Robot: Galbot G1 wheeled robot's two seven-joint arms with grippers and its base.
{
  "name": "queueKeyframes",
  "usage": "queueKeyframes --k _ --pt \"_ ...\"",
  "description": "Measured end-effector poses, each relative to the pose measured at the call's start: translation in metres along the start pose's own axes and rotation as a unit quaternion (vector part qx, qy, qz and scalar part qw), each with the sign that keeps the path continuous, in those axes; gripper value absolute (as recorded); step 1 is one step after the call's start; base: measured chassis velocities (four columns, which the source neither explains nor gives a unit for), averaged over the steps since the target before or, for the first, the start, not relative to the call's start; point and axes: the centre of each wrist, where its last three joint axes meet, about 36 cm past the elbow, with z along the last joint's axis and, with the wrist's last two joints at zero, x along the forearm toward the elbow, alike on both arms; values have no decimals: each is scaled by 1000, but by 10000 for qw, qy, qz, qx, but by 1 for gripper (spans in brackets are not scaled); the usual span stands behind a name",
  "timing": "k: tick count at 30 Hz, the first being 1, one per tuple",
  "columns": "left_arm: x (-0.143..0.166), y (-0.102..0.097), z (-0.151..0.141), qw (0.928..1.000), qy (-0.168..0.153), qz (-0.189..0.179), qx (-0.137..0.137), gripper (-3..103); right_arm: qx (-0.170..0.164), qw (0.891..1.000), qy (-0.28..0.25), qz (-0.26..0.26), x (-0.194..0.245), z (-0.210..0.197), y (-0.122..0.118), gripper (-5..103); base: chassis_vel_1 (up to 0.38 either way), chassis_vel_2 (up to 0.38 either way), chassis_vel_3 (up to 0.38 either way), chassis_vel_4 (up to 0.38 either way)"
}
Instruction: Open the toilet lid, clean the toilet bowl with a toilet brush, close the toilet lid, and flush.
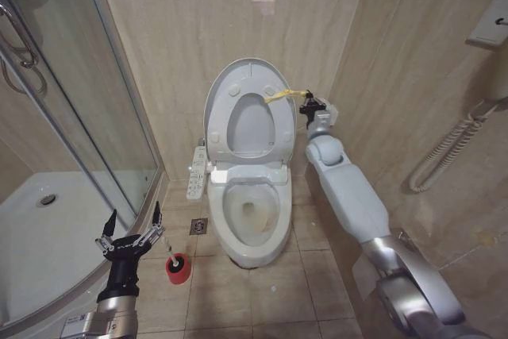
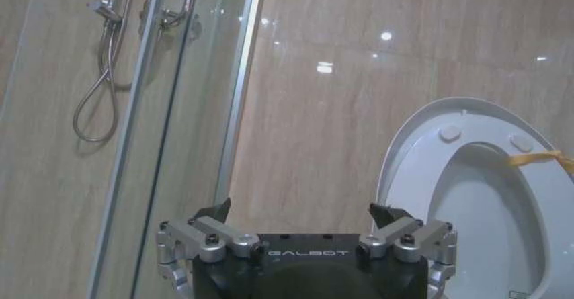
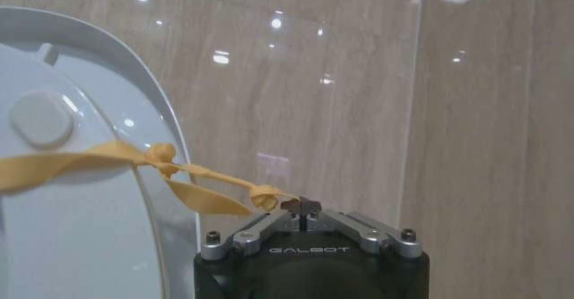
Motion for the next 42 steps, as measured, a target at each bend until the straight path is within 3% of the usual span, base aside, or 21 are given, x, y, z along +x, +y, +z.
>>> queueKeyframes --k 10,30,42 --pt "0 0 0 10000 0 0 0 100 -58 10000 55 -11 21 1 -9 0 0 0 0 0" --pt "0 0 0 10000 0 0 0 100 -329 9992 13 -213 25 -16 29 0 0 0 0 0" --pt "0 0 0 10000 0 0 0 100 -306 9993 -4 -224 23 -19 28 0 0 0 0 0"
